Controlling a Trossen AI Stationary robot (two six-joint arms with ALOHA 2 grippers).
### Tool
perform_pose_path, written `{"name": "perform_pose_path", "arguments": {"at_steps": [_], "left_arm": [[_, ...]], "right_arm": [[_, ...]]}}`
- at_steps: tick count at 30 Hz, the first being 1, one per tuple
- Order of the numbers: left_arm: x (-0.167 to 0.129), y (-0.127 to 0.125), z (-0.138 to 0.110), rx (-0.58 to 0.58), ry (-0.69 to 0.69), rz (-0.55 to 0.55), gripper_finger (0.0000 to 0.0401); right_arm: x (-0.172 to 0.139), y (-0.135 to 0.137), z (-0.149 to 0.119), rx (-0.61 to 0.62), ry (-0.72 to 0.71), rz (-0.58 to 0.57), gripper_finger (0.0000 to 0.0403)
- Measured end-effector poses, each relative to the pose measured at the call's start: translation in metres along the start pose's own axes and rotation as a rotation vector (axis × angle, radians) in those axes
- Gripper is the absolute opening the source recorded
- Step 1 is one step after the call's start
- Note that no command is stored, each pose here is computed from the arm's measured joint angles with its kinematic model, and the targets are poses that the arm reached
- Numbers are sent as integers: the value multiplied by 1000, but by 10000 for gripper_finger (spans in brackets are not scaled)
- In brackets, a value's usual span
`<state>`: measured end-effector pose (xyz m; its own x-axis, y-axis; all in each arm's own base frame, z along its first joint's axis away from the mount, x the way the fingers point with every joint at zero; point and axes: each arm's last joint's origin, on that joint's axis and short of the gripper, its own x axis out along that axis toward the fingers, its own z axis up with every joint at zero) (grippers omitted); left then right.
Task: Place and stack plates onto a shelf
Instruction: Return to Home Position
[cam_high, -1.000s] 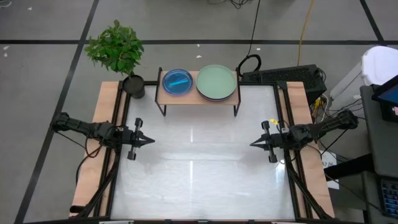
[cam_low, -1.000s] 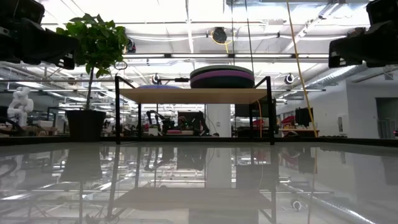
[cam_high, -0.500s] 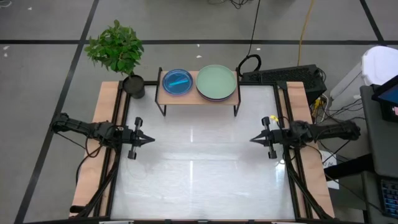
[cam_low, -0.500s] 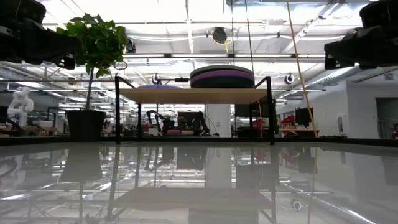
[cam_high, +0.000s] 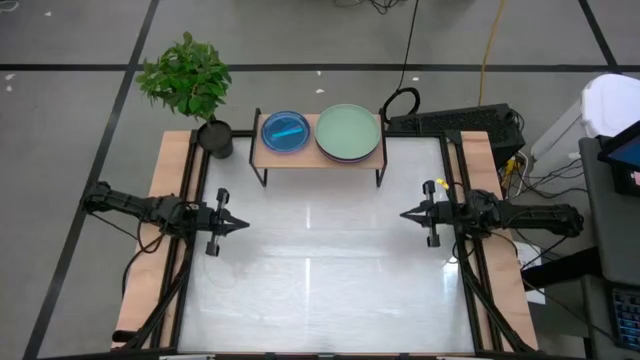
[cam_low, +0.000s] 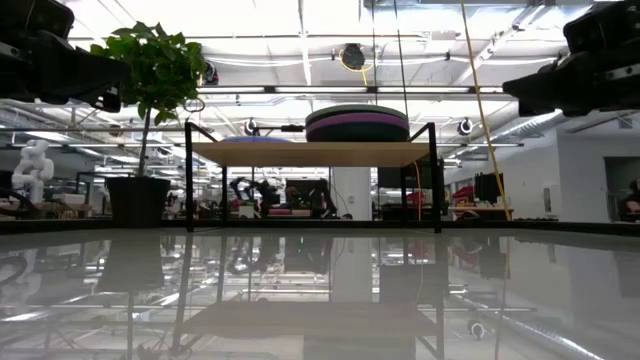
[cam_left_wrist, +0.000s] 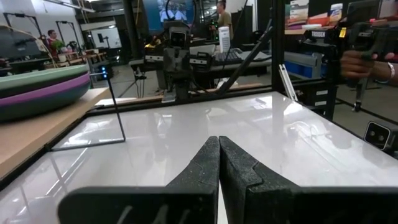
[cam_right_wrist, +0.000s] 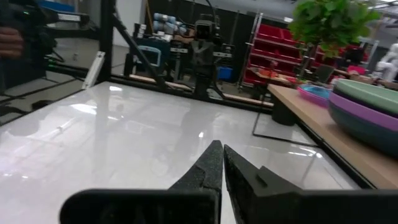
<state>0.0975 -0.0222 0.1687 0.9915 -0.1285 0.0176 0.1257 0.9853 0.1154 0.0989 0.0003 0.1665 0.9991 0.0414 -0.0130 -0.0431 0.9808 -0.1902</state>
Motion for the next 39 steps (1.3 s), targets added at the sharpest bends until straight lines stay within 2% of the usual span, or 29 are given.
{"name": "perform_pose_path", "arguments": {"at_steps": [7, 18, 24, 28, 32, 39], "left_arm": [[0, 0, 0, -1, 1, 0, 3], [0, 1, -2, 24, 22, 12, 3], [0, 7, -1, 33, 19, 65, 3], [0, 10, -1, 39, 5, 62, 3], [-2, 13, 0, 21, -15, 34, 3], [-3, 18, -3, -4, 10, 87, 3]], "right_arm": [[0, -5, -2, -4, 23, -74, 0], [4, -5, -7, 48, 89, -60, 0], [4, -5, -7, 54, 84, -60, 0], [4, -5, -7, 54, 82, -60, 0], [4, -5, -7, 54, 82, -60, 0], [4, -5, -6, 54, 80, -60, 0]]}}
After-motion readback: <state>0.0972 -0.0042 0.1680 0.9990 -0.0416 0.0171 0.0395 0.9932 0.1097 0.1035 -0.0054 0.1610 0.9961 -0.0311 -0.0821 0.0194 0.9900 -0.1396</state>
